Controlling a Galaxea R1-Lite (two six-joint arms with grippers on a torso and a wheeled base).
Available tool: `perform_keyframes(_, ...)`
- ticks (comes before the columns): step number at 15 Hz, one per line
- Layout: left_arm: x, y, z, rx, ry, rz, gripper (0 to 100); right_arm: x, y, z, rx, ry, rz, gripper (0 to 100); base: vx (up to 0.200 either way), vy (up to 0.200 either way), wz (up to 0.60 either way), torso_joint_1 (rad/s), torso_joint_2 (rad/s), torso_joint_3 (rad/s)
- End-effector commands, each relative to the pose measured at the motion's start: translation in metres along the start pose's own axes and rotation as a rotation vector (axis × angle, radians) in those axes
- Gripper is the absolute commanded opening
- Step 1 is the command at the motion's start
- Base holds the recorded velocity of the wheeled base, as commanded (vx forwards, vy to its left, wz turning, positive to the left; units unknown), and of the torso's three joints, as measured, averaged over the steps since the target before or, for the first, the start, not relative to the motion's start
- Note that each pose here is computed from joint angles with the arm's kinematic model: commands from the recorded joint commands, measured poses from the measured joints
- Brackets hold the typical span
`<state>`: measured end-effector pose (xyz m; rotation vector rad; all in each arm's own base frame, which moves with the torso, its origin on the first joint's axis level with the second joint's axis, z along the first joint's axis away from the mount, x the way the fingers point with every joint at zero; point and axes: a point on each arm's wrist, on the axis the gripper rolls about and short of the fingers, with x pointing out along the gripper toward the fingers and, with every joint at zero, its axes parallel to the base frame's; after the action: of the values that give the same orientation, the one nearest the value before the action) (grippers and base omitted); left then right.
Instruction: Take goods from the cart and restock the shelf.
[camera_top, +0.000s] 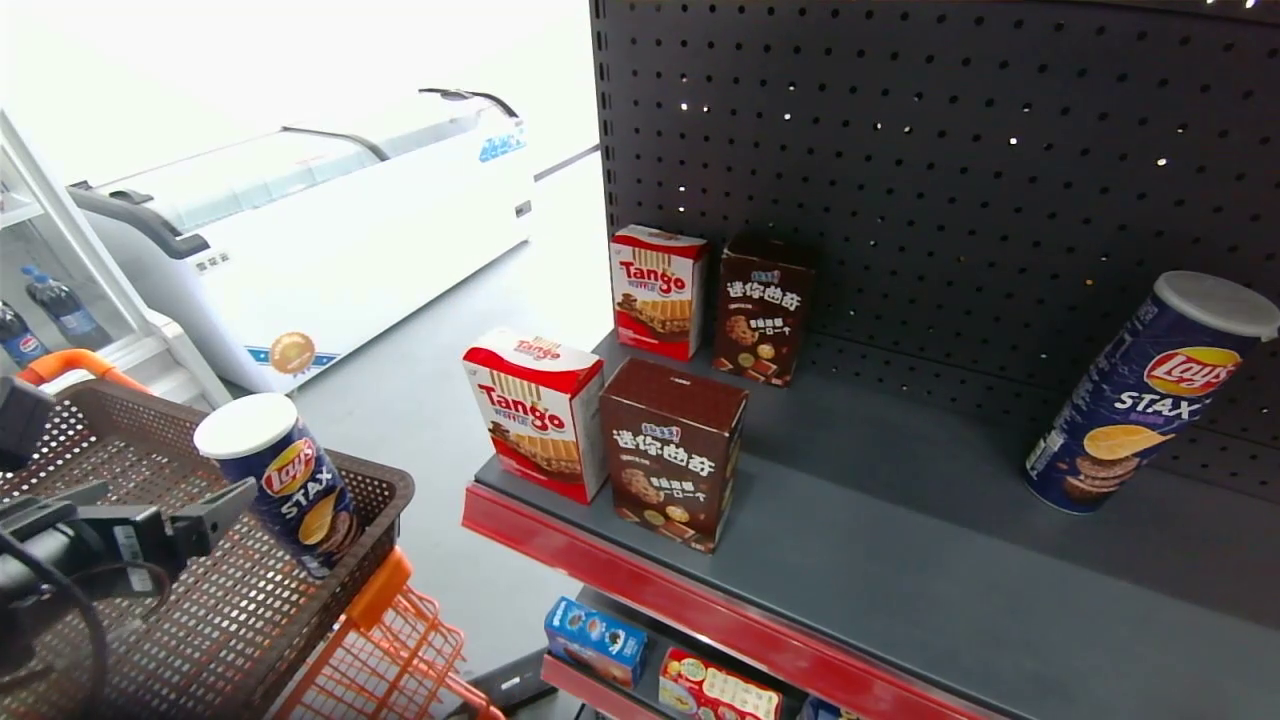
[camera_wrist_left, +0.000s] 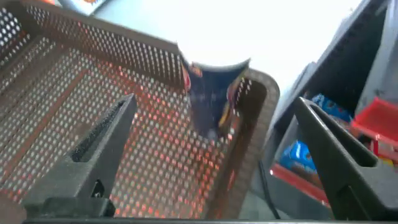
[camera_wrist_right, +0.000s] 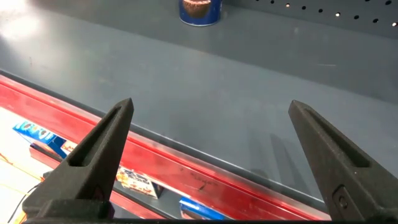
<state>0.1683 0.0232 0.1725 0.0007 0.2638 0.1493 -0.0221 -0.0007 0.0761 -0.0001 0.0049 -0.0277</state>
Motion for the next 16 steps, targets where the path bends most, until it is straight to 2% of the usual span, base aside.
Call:
perform_keyframes(1,0.047,-0.001,-0.030,0.003,0.077,0.020,100,0.000,0.000,0.000,0.000,0.001,0.000,100,0.000,0.000,0.00,0.000,0.00,0.000)
perform_keyframes(7,0.082,-0.001,-0.044,0.000,0.014,0.025,100,0.000,0.000,0.000,0.000,0.001,0.000,100,0.000,0.000,0.00,0.000,0.00,0.000)
perform_keyframes(10,0.098,0.001,-0.056,-0.001,0.061,0.029,100,0.000,0.000,0.000,0.000,0.001,0.000,100,0.000,0.000,0.00,0.000,0.00,0.000)
perform_keyframes(12,0.110,0.005,-0.057,-0.006,0.070,0.048,100,0.000,0.000,0.000,0.000,0.001,0.000,100,0.000,0.000,0.00,0.000,0.00,0.000)
perform_keyframes(16,0.126,0.005,-0.060,-0.008,0.077,0.045,100,0.000,0.000,0.000,0.000,0.001,0.000,100,0.000,0.000,0.00,0.000,0.00,0.000)
